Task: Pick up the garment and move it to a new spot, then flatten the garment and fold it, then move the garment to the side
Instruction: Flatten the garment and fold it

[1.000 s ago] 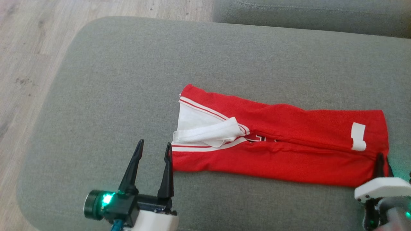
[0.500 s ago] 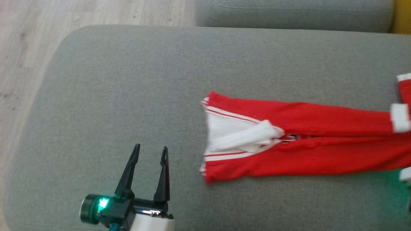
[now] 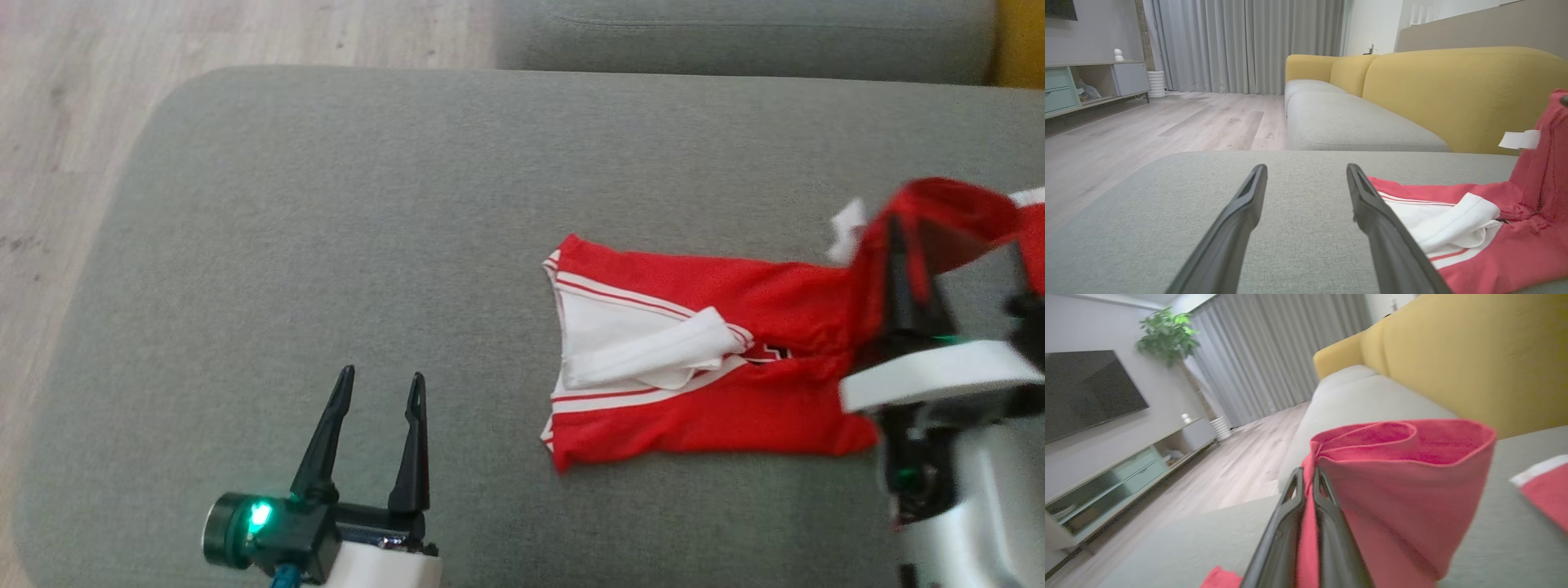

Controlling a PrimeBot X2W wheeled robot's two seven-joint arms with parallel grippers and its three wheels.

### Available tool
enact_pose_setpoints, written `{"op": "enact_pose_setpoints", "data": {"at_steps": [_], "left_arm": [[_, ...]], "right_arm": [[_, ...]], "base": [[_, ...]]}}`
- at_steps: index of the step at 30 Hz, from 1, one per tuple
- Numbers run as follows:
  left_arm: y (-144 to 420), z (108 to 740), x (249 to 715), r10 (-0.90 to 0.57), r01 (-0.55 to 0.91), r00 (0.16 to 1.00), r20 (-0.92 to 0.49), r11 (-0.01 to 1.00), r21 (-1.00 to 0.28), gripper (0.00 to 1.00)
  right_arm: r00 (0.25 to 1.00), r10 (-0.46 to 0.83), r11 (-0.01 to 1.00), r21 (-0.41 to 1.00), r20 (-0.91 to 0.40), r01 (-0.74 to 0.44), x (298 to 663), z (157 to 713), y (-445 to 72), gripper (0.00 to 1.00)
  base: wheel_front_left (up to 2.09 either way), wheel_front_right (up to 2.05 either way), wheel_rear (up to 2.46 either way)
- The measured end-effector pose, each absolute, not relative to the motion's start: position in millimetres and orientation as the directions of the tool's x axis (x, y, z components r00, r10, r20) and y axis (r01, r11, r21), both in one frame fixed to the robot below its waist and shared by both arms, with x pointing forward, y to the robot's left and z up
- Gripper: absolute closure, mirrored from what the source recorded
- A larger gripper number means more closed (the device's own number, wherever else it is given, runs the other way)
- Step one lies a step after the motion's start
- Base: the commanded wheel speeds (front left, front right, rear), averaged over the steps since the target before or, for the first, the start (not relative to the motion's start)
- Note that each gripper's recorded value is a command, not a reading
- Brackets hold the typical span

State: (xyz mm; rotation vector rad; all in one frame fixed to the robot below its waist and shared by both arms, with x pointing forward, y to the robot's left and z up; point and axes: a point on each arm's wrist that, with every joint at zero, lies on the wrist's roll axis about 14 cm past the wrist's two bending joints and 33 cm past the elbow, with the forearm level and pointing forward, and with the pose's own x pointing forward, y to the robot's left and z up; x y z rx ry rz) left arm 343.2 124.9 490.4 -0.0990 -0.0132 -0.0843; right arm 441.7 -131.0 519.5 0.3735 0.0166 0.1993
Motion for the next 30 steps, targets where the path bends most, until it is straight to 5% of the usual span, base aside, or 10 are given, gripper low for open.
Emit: {"op": "enact_pose_setpoints", "data": {"at_steps": [7,14,15,16,22,30], "left_arm": [[141.0,487.0,336.5,-0.03,0.03,1.0,0.003,0.995,-0.094,0.0],[153.1,487.7,333.7,0.017,-0.017,1.0,0.0,0.995,-0.094,0.0],[155.3,488.1,333.5,0.025,-0.025,1.0,0.001,0.995,-0.096,0.0],[157.3,487.8,332.8,0.032,-0.032,0.999,-0.001,0.994,-0.1,0.0],[163.8,486.1,330.4,0.063,-0.064,0.998,-0.01,0.992,-0.11,0.0],[157.6,491.4,330.8,0.05,-0.049,0.999,0.01,0.991,-0.122,0.0]], "right_arm": [[0.877,0.48,0.817,0.376,-0.026,-0.437,428.9,506.5,-28.2,1.0],[0.746,0.654,0.705,0.459,-0.125,-0.541,406.4,469.1,40.4,1.0],[0.724,0.674,0.691,0.469,-0.145,-0.55,403.2,462.5,48.9,0.69],[0.706,0.689,0.682,0.474,-0.164,-0.557,401.0,456.7,55.4,0.0],[0.676,0.726,0.643,0.473,-0.126,-0.603,405.2,462.8,76.9,0.0],[0.82,0.572,0.766,0.371,-0.02,-0.525,437.6,490.2,18.8,0.0]], "base": [[0.0,0.0,0.0],[0.0,0.0,0.0],[0.0,0.0,0.0],[0.0,0.0,0.0],[0.0,0.0,0.0],[0.0,0.0,0.0]]}}
